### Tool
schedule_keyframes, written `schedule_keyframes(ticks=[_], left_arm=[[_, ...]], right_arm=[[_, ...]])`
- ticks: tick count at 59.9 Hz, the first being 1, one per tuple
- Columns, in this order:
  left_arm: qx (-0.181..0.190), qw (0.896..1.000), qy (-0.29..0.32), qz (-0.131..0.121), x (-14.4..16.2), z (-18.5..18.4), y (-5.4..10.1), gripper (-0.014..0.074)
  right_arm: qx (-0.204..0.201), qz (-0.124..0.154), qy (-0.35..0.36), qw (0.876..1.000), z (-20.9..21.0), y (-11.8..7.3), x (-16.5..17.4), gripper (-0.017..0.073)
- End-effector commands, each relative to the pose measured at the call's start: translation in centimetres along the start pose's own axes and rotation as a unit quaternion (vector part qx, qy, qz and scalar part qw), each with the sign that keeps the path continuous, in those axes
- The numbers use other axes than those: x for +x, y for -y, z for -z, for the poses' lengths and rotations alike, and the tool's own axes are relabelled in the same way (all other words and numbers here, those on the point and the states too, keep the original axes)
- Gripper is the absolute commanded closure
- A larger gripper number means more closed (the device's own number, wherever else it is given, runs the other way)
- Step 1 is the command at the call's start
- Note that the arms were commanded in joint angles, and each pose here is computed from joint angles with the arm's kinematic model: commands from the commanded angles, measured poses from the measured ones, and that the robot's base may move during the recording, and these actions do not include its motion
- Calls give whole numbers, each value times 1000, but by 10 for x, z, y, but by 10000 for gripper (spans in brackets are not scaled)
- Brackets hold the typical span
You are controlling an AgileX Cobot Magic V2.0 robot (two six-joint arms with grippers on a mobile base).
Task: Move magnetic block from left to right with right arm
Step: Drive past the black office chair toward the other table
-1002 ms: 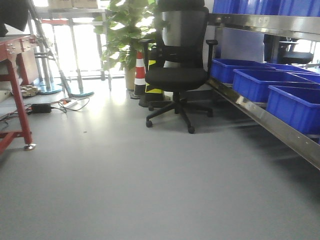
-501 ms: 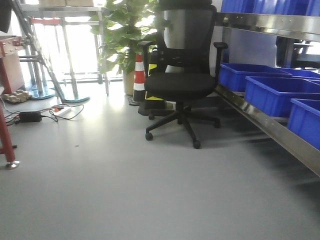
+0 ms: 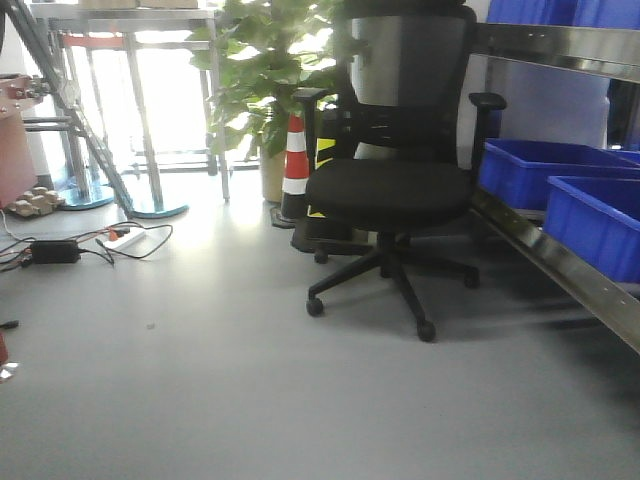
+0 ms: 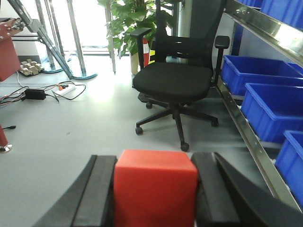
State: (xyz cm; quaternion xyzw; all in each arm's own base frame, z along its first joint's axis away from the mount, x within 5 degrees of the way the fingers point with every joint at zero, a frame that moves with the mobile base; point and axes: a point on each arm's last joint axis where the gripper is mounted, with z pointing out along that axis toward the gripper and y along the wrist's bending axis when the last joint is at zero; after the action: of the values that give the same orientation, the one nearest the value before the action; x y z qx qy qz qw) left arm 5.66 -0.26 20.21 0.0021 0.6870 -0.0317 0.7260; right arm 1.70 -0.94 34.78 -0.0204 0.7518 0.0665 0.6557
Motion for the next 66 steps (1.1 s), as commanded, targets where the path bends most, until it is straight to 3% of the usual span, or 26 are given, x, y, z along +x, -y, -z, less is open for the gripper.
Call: schedule_keyframes(ticks=[1, 66], left_arm=[[4, 999, 47, 3, -6, 1, 0, 710], [4, 999, 47, 3, -6, 1, 0, 710]], right_arm=[[-4, 10, 48, 999, 1, -2, -15, 367], [-4, 10, 48, 999, 1, -2, -15, 367]])
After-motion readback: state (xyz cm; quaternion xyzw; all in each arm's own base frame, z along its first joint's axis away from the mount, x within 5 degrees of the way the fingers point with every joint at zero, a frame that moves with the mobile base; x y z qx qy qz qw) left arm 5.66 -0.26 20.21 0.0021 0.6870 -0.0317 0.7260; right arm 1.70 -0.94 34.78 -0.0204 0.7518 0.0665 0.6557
